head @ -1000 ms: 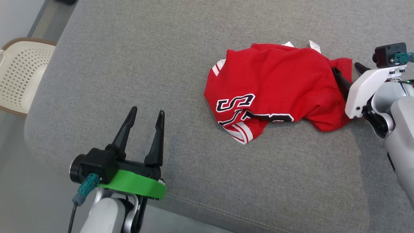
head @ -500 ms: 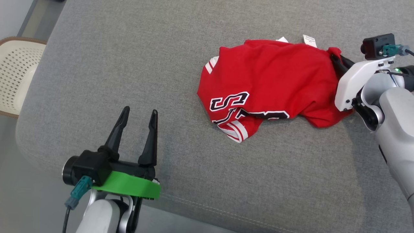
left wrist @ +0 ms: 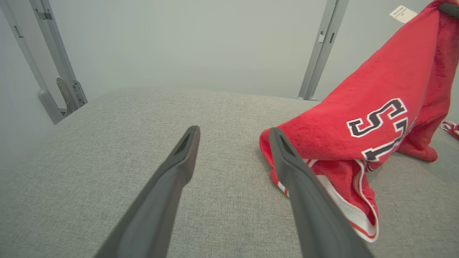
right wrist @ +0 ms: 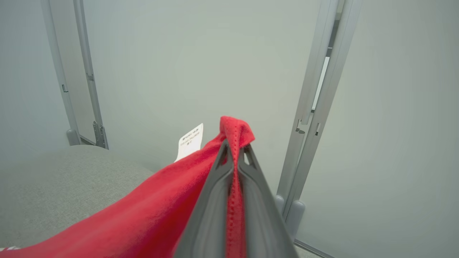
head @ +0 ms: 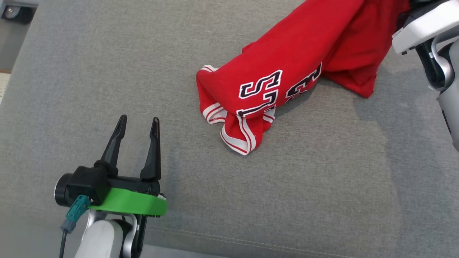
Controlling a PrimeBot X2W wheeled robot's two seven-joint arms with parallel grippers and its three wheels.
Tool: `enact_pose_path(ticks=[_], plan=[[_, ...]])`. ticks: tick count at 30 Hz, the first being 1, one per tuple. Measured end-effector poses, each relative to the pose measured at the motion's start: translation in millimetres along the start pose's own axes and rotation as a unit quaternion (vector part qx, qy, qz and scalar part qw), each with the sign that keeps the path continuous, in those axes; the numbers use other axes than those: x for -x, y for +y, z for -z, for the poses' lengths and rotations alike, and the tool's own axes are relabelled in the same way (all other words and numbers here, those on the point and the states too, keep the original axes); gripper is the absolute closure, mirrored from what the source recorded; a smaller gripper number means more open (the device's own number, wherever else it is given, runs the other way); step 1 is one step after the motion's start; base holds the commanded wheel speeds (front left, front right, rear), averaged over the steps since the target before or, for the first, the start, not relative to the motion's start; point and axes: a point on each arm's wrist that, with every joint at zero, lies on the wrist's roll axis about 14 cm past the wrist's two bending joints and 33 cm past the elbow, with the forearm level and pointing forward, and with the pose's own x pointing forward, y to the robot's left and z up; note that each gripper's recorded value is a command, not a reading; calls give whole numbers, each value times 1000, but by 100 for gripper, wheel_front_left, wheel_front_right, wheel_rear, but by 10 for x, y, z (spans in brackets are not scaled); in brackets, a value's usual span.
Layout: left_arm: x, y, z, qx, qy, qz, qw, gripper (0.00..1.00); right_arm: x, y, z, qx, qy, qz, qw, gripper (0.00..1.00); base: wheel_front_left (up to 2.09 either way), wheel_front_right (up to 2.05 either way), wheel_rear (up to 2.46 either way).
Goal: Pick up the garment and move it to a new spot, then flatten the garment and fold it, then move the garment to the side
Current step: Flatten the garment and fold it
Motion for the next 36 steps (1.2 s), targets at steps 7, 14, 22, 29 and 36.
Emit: enact_pose_path(ticks=[7, 14, 22, 29, 36], plan=[[-89, -210, -14, 10, -7, 32, 999, 0, 287, 32, -196, 30, -10, -11, 999, 100, 0, 0, 0], [-111, -348, -46, 21, -14, 51, 998, 0, 1259, 263, 573, -38, 113, 13, 993, 100, 0, 0, 0], [-176, -583, -105, 33, -26, 84, 996, 0, 2165, 297, 849, -77, 180, 74, 978, 100, 0, 0, 0], [-195, -850, -83, 43, -24, 122, 991, 0, 2954, 7, 975, -40, 242, 149, 958, 100, 0, 0, 0], [-105, -1363, 46, 61, -1, 206, 977, 0, 3381, -66, 1005, -31, 274, 181, 944, 100, 0, 0, 0]])
